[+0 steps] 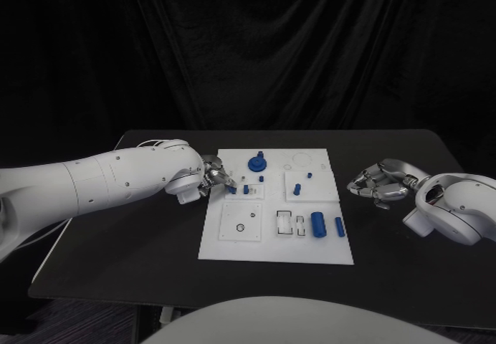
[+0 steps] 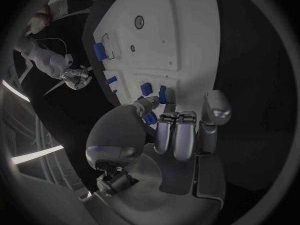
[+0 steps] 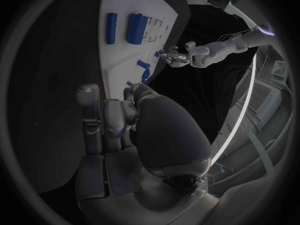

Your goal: Assemble the parts on the task board

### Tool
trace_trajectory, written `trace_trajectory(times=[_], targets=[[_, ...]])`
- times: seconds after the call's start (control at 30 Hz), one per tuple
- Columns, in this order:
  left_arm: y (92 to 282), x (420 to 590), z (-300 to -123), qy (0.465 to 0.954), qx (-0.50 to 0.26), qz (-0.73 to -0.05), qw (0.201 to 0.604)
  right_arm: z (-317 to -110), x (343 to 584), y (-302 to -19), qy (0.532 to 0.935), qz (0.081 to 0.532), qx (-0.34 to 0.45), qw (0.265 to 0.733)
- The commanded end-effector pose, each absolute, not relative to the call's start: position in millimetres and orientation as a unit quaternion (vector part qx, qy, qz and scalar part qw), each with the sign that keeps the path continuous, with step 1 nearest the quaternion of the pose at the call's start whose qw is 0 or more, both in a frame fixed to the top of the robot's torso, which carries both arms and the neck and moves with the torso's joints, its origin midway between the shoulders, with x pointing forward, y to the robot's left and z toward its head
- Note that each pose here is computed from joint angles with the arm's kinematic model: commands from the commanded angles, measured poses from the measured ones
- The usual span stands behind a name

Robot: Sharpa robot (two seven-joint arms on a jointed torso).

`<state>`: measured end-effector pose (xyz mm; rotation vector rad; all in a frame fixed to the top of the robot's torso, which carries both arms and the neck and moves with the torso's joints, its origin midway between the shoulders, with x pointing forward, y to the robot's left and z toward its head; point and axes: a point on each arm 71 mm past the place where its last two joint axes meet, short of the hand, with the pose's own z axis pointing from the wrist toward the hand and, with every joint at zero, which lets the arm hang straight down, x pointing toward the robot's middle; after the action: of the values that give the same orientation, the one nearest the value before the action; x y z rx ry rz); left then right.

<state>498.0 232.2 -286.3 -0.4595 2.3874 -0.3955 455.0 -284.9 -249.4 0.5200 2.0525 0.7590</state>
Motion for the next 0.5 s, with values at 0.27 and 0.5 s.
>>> trace_trajectory(times=[0.27,0.5], targets=[[230.9,492.9,-296.2,0.924,-0.169,-0.141,0.311,-252.9,453.3,-285.4,0.833,0.295,0.211,0.418],[234.5,493.0,-298.1,0.929,-0.17,-0.129,0.304,-253.8,452.9,-285.6,0.836,0.292,0.211,0.413]])
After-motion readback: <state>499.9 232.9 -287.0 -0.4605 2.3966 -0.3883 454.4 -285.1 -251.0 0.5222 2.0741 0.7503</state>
